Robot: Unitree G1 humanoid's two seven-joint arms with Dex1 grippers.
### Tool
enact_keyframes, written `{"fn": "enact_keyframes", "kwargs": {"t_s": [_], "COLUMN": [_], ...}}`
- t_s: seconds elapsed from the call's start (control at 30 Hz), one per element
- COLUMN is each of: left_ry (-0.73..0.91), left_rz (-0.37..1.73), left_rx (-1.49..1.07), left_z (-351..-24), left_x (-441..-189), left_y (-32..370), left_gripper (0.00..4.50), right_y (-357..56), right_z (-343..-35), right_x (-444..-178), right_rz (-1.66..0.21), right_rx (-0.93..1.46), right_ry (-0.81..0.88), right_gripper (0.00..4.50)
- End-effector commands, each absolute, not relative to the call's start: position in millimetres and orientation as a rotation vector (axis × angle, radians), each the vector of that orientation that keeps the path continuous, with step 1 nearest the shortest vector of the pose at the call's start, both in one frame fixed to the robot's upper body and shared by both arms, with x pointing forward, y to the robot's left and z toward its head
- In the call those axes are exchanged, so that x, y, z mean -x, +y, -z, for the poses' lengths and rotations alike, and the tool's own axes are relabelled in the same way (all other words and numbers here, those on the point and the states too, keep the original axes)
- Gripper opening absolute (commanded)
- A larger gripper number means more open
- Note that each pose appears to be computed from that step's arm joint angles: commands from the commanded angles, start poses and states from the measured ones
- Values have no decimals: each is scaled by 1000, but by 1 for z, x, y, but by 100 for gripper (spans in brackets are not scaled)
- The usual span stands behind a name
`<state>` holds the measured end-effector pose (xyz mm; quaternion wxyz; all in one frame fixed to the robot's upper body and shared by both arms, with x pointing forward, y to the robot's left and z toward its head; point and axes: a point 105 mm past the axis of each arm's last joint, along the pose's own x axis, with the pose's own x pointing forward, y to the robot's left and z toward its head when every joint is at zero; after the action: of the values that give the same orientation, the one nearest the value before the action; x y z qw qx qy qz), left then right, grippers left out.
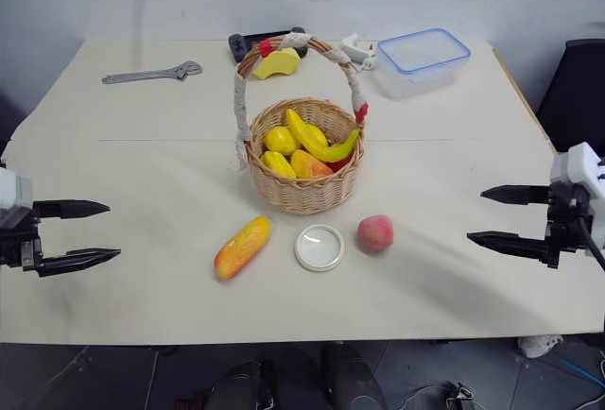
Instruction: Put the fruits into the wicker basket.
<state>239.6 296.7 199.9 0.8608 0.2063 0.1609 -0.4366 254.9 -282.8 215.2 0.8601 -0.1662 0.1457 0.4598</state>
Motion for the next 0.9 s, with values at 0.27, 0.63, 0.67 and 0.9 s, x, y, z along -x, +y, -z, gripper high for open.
{"fn": "enact_keyframes", "kwargs": {"t_s": [0.27, 0.63, 0.67, 0.9], "left_ry": [304, 287, 286, 271], "left_rz": [900, 879, 877, 891], "left_rx": [-485, -499, -502, -478], "left_z": [-207, -209, -209, -212], "left_x": [-242, -245, -245, -246], "left_y": [296, 298, 298, 293], "left_gripper": [439, 439, 439, 439], "right_y": [-287, -285, -286, -285], "right_z": [-217, -219, -219, -219], "right_x": [-253, -255, -255, -254], "right_rz": [-934, -935, -929, -929], "right_rx": [406, 408, 410, 397], "right_ry": [329, 317, 314, 323], "right_gripper": [450, 450, 450, 450]}}
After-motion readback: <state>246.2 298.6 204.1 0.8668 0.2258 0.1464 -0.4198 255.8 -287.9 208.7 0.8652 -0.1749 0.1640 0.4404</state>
